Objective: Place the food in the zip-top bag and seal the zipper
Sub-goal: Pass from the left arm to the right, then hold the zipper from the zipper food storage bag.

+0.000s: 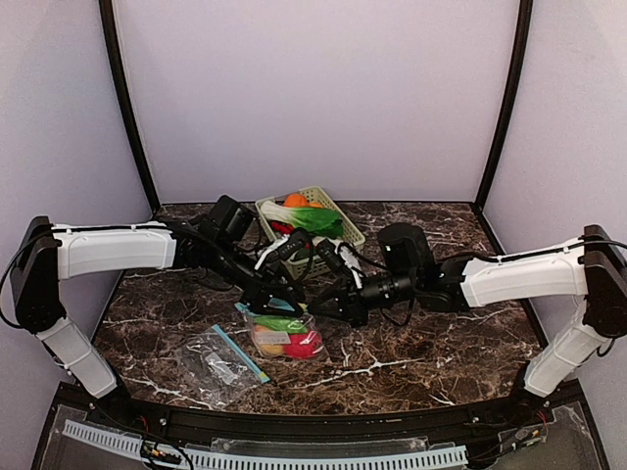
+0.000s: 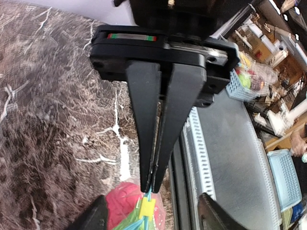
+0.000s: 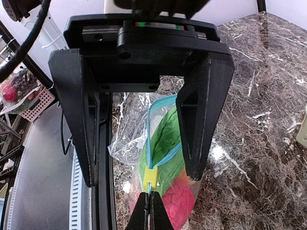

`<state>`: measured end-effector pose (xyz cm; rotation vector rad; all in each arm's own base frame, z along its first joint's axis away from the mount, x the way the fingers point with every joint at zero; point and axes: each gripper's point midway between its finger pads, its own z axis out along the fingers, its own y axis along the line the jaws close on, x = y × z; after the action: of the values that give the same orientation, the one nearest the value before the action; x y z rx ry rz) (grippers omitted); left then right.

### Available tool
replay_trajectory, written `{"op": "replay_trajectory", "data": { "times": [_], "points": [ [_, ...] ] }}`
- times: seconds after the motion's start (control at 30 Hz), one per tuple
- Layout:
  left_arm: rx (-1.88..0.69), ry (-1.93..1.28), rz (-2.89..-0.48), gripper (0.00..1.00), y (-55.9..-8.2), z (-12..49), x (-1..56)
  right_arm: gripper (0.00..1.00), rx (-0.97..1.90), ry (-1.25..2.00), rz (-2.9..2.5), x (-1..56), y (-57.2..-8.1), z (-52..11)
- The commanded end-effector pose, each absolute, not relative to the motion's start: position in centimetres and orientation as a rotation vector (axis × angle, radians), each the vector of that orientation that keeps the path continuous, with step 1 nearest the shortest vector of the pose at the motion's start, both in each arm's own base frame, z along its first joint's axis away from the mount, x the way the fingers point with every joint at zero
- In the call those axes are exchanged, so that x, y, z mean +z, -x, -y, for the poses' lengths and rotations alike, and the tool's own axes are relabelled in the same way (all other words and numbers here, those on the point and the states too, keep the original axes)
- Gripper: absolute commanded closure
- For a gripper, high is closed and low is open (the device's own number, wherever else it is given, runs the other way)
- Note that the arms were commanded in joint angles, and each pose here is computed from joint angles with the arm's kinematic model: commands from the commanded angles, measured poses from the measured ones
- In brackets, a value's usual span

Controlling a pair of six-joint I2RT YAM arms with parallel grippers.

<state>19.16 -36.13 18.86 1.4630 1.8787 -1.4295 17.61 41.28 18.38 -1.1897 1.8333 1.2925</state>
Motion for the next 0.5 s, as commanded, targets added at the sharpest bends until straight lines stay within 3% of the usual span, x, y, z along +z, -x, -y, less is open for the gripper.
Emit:
{"op": "replay_trajectory", "data": {
  "times": [0.0,0.1,0.2,0.47],
  "points": [
    [-1.427,-1.458,-1.818,0.29,-19.0,36.3,20.8,1.00,1.307,1.274,-1.745,20.0,-16.8,-41.7],
    [-1.444,-1.446,-1.813,0.32,-19.0,36.4,20.8,1.00,1.300,1.293,-1.756,19.7,-16.7,-41.6],
    [-1.451,-1.444,-1.825,0.43,-19.1,36.5,20.6,1.00,1.296,1.297,-1.769,19.4,-16.6,-41.5],
    [-1.439,-1.501,-1.866,0.61,-18.2,37.0,19.2,1.00,1.296,1.292,-1.771,19.5,-16.7,-41.6]
  ]
}}
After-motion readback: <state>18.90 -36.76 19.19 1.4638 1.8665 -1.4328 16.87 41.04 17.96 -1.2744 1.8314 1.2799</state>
